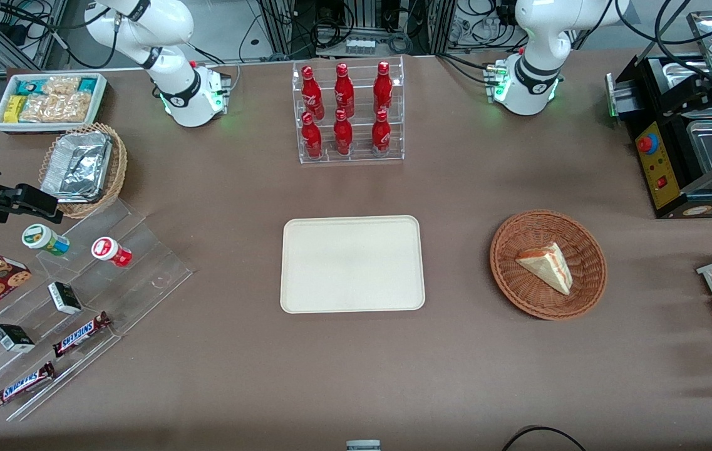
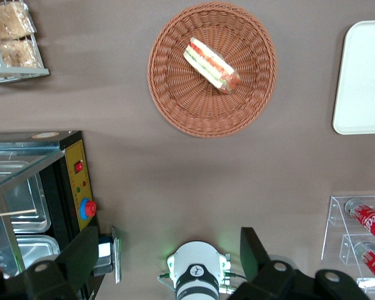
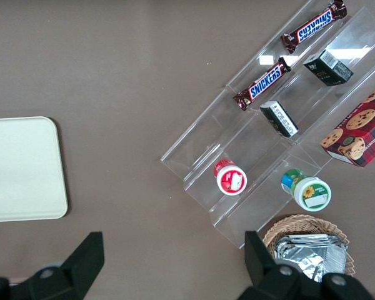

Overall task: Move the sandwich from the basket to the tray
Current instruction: 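Move the left gripper over the wicker basket and lower onto the sandwich, then close the left gripper on the wrapped sandwich and lift it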

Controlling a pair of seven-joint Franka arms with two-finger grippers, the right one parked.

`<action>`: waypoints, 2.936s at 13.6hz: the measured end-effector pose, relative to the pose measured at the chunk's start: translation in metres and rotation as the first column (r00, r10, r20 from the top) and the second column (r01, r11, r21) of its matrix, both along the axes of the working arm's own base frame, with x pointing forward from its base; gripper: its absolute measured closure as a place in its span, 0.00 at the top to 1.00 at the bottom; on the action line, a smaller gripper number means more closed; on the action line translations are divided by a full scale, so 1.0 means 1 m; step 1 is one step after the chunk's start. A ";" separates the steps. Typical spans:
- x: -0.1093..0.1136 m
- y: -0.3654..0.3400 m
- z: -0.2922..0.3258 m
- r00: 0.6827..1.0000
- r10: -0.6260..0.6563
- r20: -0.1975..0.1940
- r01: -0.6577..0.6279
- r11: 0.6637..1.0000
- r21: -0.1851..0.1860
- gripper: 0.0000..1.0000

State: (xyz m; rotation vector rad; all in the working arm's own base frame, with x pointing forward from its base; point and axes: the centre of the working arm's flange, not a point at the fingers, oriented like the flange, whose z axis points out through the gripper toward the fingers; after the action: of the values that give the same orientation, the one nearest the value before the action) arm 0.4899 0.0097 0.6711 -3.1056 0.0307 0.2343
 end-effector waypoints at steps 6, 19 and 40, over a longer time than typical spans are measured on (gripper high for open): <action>0.029 0.003 -0.030 1.000 0.030 0.007 -0.030 0.999 0.025 1.00; 0.118 -0.037 -0.214 0.735 0.672 0.089 -0.678 0.731 0.083 1.00; 0.055 -0.072 -0.401 0.592 0.788 0.168 -0.795 0.605 -0.043 0.95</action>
State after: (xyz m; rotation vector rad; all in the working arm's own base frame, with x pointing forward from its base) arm 0.5452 -0.0625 0.2703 -2.8307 -1.3722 -0.0366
